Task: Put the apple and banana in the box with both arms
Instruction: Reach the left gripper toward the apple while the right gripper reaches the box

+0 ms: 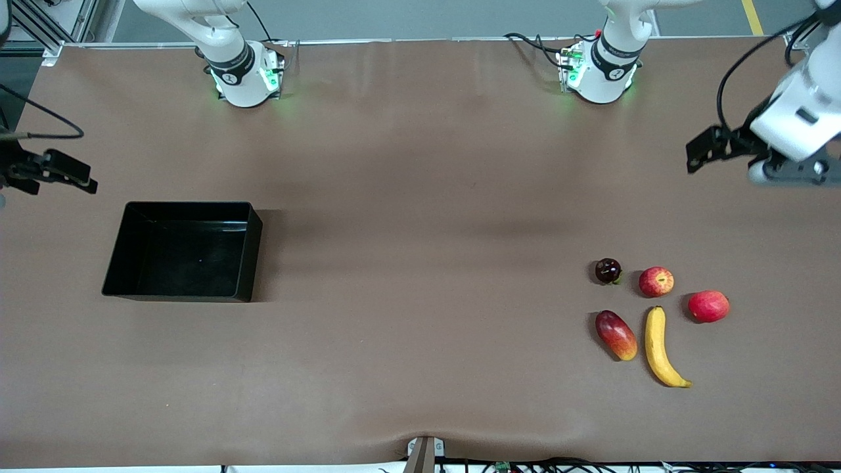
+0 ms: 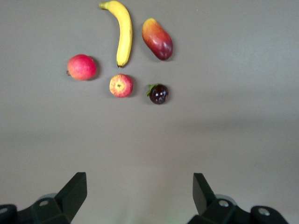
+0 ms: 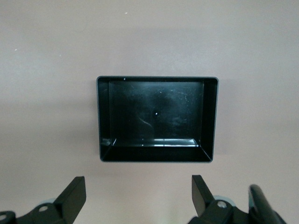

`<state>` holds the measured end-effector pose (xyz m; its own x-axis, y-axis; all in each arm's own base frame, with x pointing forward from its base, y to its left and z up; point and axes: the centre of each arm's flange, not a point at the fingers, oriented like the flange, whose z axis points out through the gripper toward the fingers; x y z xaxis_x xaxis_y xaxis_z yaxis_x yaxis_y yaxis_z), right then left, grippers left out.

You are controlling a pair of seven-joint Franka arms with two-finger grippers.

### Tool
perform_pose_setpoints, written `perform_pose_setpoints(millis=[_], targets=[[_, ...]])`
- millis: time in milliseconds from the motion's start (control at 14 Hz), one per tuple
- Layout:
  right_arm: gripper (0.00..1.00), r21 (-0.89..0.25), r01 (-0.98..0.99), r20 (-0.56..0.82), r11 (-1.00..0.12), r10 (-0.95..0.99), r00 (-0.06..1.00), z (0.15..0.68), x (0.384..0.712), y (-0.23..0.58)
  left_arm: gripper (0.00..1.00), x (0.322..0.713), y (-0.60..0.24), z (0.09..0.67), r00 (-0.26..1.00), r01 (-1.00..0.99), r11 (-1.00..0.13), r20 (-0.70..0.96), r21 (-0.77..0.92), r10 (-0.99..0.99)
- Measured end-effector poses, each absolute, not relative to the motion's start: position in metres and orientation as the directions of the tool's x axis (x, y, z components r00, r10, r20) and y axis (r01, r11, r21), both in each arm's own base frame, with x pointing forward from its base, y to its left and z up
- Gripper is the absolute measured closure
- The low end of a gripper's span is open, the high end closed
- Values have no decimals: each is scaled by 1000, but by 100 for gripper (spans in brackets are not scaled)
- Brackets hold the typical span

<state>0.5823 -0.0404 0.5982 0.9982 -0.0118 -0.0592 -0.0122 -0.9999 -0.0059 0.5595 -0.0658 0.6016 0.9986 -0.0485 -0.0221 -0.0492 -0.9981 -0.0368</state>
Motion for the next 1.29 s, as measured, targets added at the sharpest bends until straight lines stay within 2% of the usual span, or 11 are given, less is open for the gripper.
perform_pose_setpoints(millis=[357,643,857,1286], targets=[[0,6,-64,-110,-998,-64,992,516,623,-74,0,594,-66,516,997,-70,-996,27,-61,-72],[0,9,-113,-181,-994,-112,977,472,630,-106,0,601,-70,463,991,-111,-988,58,-105,-118],[0,22,-129,-214,-991,-130,968,444,632,-132,0,601,-70,443,992,-116,-988,41,-102,-121],[0,7,-48,-176,-999,-48,983,376,631,-197,0,599,-70,402,989,-125,-988,63,-90,-131]])
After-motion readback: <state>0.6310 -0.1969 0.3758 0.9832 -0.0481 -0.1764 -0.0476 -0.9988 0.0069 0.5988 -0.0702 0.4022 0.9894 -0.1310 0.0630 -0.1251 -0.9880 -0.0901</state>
